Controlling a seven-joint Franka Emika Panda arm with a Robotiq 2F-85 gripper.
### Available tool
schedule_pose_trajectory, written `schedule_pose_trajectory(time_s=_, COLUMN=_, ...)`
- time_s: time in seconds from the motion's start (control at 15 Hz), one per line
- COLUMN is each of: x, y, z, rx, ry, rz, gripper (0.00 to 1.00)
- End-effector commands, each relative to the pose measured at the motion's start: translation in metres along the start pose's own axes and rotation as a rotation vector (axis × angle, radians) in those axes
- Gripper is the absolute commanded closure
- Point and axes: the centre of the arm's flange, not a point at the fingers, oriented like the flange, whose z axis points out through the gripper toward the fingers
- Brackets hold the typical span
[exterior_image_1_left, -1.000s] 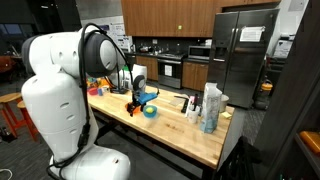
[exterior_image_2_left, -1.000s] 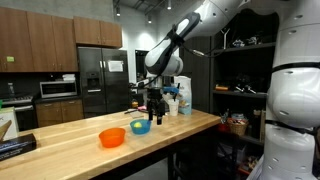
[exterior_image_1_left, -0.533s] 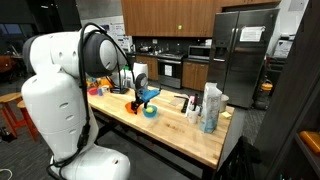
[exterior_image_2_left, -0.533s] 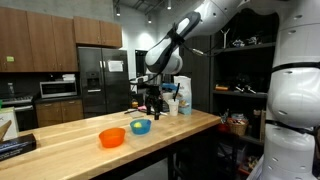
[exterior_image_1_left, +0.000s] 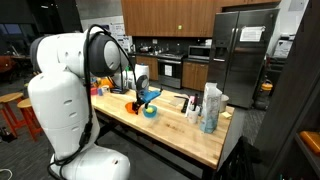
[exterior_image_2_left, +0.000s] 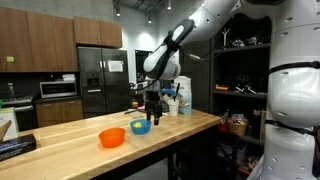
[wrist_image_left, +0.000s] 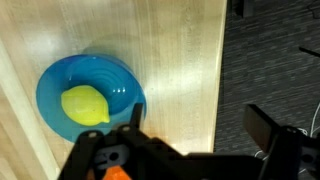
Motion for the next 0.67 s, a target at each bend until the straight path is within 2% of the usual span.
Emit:
schedule_pose_trajectory(time_s=0.0, x=-0.005, y=0.019, z=0.021, rx=0.032, ry=0.016, rz=-0.003, gripper=0.00)
schedule_pose_trajectory(time_s=0.07, x=-0.006, y=0.021, z=0.024, rx=0.050, ry=0.013, rz=-0.008, gripper=0.00)
schedule_pose_trajectory(time_s=0.13, x=-0.005, y=0.007, z=0.019, rx=0.035, ry=-0.001, rz=0.001, gripper=0.00)
schedule_pose_trajectory(time_s=0.47, x=-0.006, y=0.015, z=0.028, rx=0.049, ry=-0.003, rz=0.001, gripper=0.00)
schedule_pose_trajectory(time_s=0.6, x=-0.003, y=0.008, z=0.029, rx=-0.072, ry=0.031, rz=-0.010, gripper=0.00)
